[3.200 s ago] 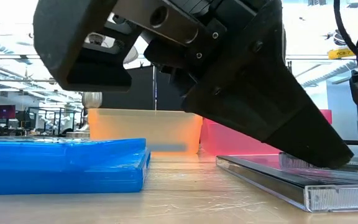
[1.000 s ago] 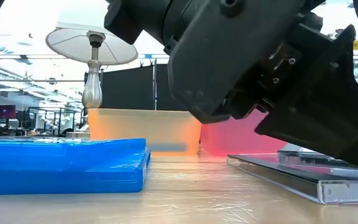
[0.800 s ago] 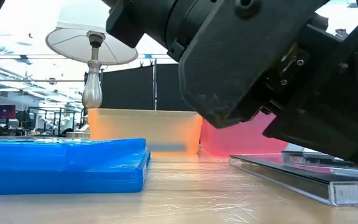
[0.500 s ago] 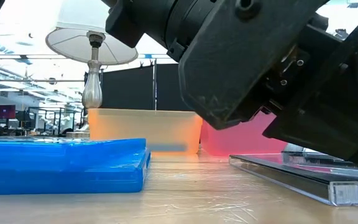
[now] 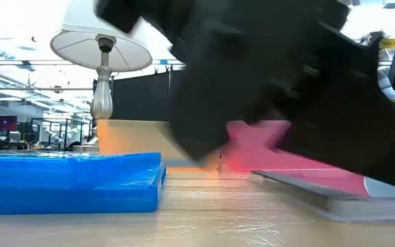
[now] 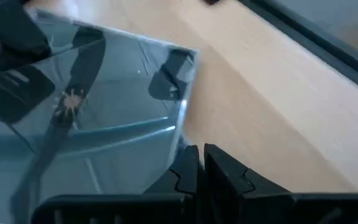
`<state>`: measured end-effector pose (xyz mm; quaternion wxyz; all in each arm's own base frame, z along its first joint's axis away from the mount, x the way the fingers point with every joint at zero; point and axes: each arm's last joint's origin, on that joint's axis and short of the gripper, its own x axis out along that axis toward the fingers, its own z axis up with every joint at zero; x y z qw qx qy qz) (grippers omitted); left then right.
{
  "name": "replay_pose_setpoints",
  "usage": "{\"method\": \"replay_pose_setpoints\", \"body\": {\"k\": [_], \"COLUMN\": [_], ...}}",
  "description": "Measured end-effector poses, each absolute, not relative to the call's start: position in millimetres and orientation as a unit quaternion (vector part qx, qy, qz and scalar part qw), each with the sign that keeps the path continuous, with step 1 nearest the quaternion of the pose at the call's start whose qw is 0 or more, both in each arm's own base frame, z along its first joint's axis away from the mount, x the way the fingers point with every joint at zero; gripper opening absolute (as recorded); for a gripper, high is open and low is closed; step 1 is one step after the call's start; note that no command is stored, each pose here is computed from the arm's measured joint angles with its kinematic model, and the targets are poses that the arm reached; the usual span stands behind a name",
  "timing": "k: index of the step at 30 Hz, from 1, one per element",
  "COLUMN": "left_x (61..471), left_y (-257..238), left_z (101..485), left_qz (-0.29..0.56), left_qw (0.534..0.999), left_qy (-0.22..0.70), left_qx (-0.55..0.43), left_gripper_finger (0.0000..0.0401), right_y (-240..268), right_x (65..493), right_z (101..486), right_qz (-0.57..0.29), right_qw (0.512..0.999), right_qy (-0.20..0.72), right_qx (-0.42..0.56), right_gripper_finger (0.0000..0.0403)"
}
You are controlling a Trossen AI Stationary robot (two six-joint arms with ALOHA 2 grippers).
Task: Pick & place jewel cases by type
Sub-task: Put the black CD case into the pink bin
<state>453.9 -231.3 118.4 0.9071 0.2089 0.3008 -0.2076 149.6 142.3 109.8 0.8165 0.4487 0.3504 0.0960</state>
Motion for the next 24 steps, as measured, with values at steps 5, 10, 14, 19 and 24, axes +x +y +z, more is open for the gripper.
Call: {"method": "replay_pose_setpoints", "body": {"k": [5,10,14,19,24], "left_x": [428,393,371,353,349], "left_y": [-251,-268,-274,-264,-252], "left_z": [155,182,179,153,137], "left_qz": [-0.225,-0.241,-0.216,-0.153,-0.071], "left_qw": [0.891,0.864,0.833,0.801,0.809], "left_qy": [0.319,0.368,0.434,0.52,0.53], "left_qx": [0.232,0.246,0.265,0.254,0.244], "left_gripper_finger": [0.0029,0.001,0.0007,0.0024,0.0009], "right_y": [143,146,148,155,152], "right_x": [151,154,159,187,221], "right_z": [113,124,133,160,214], "right_qz": [0.108,0.16,0.18,0.209,0.143], "right_qw": [0.829,0.853,0.874,0.891,0.919], "right_qy": [0.327,0.275,0.232,0.204,0.292], "right_qx": [0.44,0.413,0.387,0.347,0.223], "right_gripper_finger": [0.0029,0.0016,0.0021,0.0016,0.0015]}}
